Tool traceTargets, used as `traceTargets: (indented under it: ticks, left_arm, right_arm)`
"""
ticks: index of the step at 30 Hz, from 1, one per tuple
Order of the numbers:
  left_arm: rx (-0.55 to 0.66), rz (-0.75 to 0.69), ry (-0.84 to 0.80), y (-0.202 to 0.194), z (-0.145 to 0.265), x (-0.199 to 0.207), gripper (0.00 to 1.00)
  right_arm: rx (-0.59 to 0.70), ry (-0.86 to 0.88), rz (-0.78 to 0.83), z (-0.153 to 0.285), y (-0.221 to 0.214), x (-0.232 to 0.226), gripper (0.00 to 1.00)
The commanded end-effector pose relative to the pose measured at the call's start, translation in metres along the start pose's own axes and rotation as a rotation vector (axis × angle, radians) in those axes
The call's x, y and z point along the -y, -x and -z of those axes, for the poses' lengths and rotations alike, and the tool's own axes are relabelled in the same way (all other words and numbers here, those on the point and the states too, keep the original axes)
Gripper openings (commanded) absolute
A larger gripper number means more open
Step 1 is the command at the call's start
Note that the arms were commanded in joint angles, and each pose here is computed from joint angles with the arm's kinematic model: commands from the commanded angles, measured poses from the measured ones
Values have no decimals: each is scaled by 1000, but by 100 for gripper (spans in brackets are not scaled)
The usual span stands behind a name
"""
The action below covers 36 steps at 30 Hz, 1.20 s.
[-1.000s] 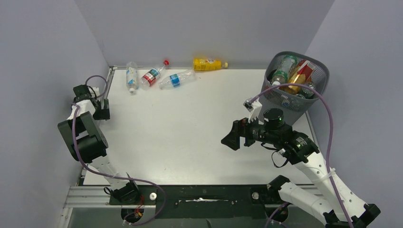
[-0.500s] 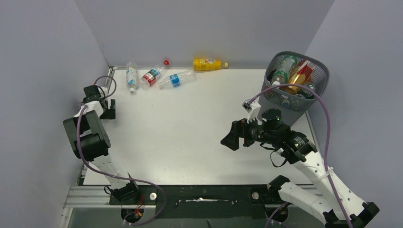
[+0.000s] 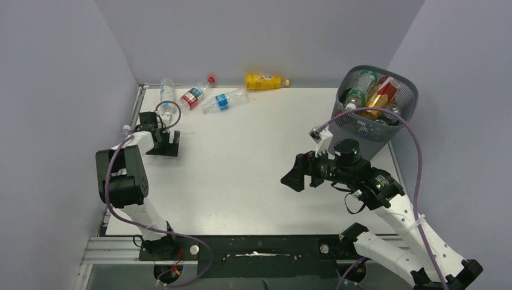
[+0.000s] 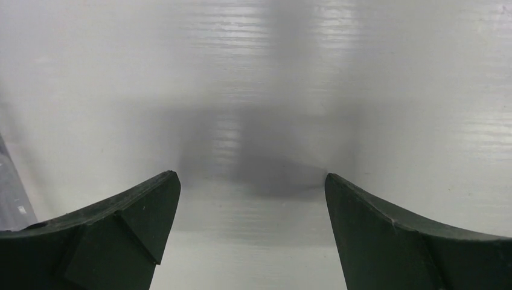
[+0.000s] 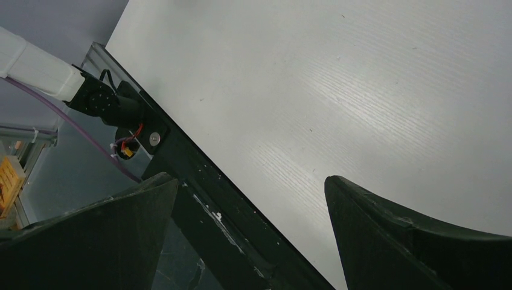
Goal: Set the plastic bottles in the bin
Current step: Adjust the plastic bottle at the center of the board.
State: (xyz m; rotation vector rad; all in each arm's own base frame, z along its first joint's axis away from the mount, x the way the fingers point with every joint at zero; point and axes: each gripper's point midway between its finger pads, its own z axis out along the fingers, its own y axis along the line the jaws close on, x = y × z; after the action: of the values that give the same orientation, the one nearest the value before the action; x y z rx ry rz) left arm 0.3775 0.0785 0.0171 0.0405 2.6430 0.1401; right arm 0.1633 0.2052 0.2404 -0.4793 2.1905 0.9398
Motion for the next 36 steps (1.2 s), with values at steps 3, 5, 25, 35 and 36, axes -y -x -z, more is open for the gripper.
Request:
traceTargets:
  ticks: [3, 5, 25, 35, 36]
  left_arm:
    - [47, -57, -99, 15, 20, 54, 92]
    - [101, -62, -91, 32, 34, 56, 92]
    - [190, 85, 191, 79, 69, -119, 92]
    - [166, 121, 293, 59, 54, -156, 92]
    - [170, 120, 302, 58, 55, -158, 92]
  right_arm:
    - [51, 43, 19, 2, 8, -9, 99]
    - [45, 46, 15, 1, 7, -10, 99]
    - [-5, 29, 13, -3, -1, -5, 99]
    - [-59, 7, 2, -15, -10, 4, 99]
    - [-63, 5, 1, -16, -11, 5, 99]
